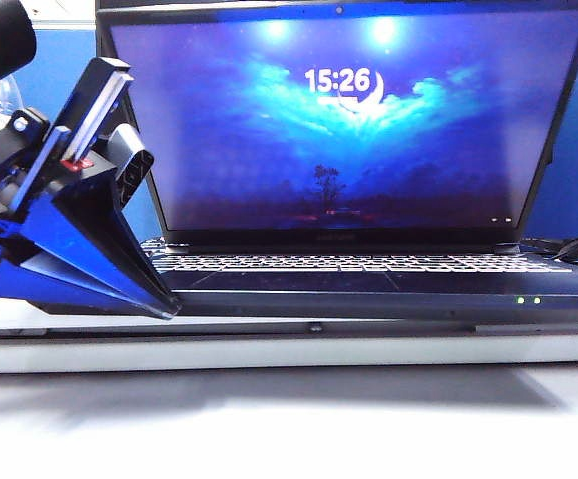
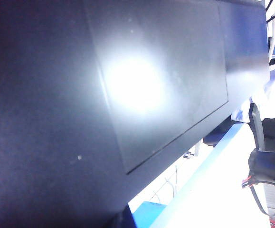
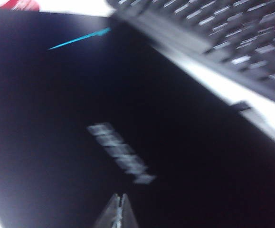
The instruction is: Close the lid of the black laptop.
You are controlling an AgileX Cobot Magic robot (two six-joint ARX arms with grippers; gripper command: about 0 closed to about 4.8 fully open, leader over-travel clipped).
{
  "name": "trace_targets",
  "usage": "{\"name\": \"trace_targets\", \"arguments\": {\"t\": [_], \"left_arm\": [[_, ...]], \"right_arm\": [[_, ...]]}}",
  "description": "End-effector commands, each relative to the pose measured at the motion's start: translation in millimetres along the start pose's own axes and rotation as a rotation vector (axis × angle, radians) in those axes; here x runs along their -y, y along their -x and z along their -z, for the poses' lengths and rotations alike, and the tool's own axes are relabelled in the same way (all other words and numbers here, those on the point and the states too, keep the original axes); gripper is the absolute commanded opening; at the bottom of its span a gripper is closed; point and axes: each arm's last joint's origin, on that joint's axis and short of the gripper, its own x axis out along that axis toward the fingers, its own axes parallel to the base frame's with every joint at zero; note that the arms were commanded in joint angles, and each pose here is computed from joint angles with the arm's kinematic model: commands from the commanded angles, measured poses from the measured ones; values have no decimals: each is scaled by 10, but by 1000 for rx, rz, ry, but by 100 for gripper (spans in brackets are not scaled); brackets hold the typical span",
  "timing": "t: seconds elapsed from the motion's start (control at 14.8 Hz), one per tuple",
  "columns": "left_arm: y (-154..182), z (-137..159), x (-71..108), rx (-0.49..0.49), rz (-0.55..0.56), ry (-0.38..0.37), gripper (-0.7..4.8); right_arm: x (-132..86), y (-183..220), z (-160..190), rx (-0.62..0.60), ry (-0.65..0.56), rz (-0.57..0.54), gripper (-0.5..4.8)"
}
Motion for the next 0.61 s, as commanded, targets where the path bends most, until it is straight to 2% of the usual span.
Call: {"name": "trace_targets", "arguments": {"t": [0.07,0.61], "left_arm": [[26,-140,48,138,-19,-71,-3],[26,-140,53,133,-4,-73,-3]], "right_arm": [[-75,-30,38,-43,23,-27,-6],[-58,-315,12,-118,25,-50,-6]]}}
